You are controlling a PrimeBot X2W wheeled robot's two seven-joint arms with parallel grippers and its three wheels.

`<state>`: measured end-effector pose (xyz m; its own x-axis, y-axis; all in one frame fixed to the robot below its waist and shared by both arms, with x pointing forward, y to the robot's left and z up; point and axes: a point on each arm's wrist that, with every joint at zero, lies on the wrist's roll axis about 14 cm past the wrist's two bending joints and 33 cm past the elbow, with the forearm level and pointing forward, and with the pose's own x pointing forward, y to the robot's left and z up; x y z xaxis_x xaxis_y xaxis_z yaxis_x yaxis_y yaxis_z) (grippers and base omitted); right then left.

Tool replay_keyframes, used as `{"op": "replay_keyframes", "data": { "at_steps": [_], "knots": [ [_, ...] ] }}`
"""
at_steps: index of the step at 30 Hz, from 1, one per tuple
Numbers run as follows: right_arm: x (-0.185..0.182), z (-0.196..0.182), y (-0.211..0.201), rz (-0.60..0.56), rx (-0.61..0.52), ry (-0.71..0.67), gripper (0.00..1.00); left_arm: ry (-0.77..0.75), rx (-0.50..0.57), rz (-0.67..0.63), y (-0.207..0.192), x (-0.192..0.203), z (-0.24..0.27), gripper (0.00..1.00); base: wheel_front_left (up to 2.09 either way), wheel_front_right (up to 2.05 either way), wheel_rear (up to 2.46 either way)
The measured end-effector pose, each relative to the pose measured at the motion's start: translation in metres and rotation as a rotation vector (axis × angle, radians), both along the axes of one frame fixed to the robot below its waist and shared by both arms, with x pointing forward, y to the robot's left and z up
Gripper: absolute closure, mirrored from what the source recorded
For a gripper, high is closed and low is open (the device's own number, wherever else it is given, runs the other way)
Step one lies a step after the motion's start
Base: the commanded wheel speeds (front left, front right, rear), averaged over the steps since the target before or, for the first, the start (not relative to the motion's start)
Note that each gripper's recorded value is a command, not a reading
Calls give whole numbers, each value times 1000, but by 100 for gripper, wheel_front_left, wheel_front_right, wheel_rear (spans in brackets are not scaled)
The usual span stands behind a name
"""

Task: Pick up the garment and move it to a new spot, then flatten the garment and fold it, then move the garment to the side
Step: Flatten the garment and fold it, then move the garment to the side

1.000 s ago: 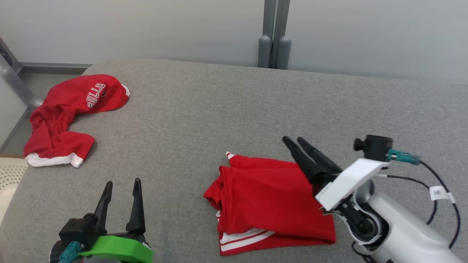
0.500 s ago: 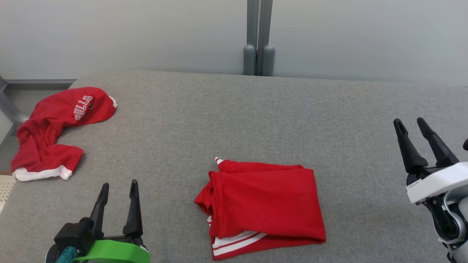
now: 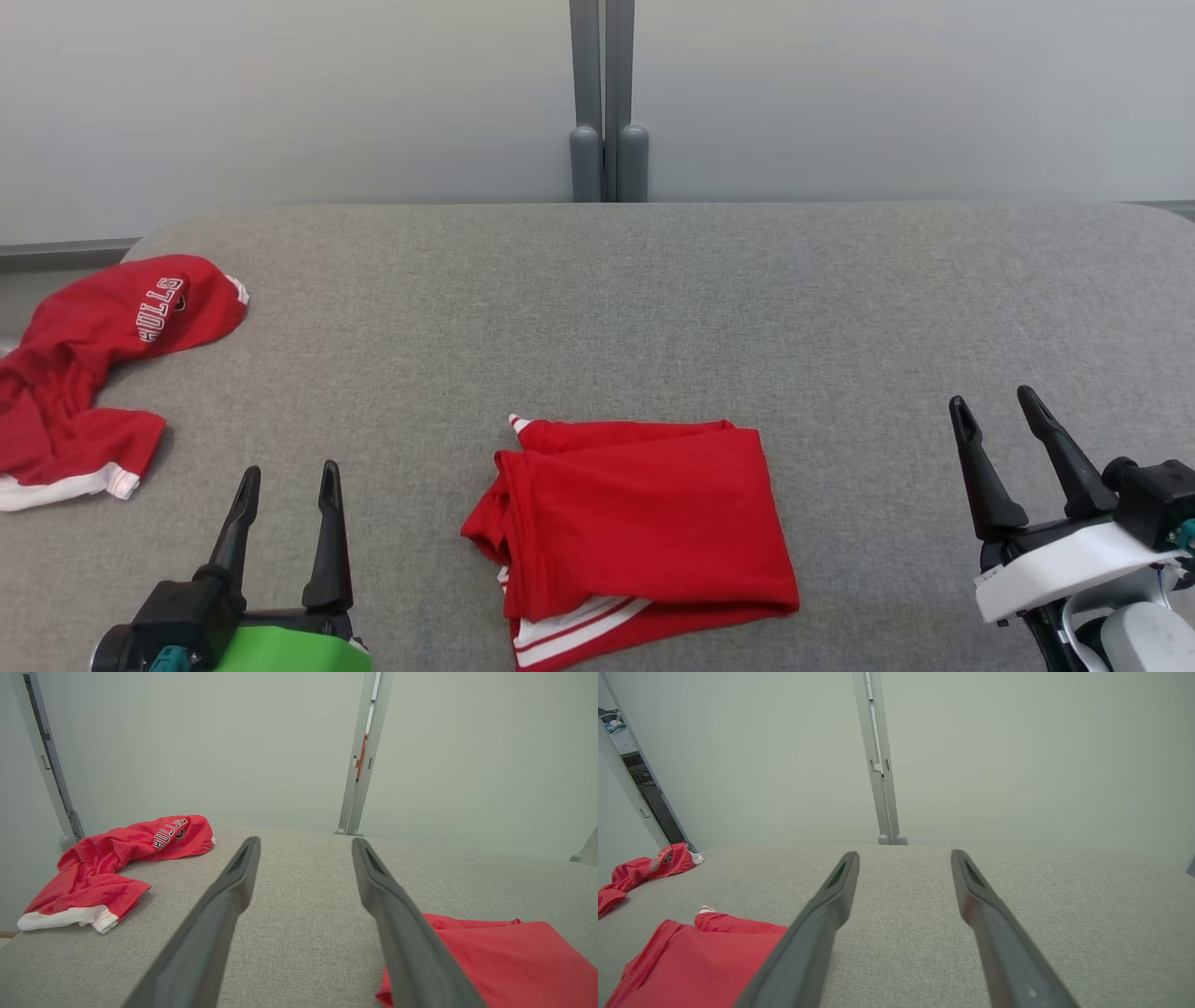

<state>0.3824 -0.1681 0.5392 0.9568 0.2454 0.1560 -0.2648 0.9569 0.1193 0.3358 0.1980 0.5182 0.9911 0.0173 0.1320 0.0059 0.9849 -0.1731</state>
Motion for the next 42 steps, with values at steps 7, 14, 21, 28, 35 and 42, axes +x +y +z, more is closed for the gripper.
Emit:
{"op": "replay_keyframes", "data": {
  "at_steps": [7, 14, 21, 28, 35, 42],
  "knots": [
    [-6, -8, -7, -27, -6, 23, 0, 4, 15, -16, -5, 0, -1, 0, 0, 0, 0],
    [-6, -13, -3, -15, -5, 39, 0, 6, 15, -24, -7, 0, -2, 0, 0, 0, 0],
    [7, -29, 39, 119, 1, 112, 0, 50, 30, -31, -10, -4, -16, 0, 0, 0, 0],
    [27, -71, 88, 250, -20, 360, 0, 54, 21, 10, 1, -11, -17, 0, 0, 0, 0],
    [27, -116, 113, 302, -26, 620, 0, 67, 13, 59, 14, -23, -21, 0, 0, 0, 0],
    [15, -147, 129, 328, 12, 823, 0, 80, 9, 99, 25, -31, -25, 0, 0, 0, 0]
  ]
}}
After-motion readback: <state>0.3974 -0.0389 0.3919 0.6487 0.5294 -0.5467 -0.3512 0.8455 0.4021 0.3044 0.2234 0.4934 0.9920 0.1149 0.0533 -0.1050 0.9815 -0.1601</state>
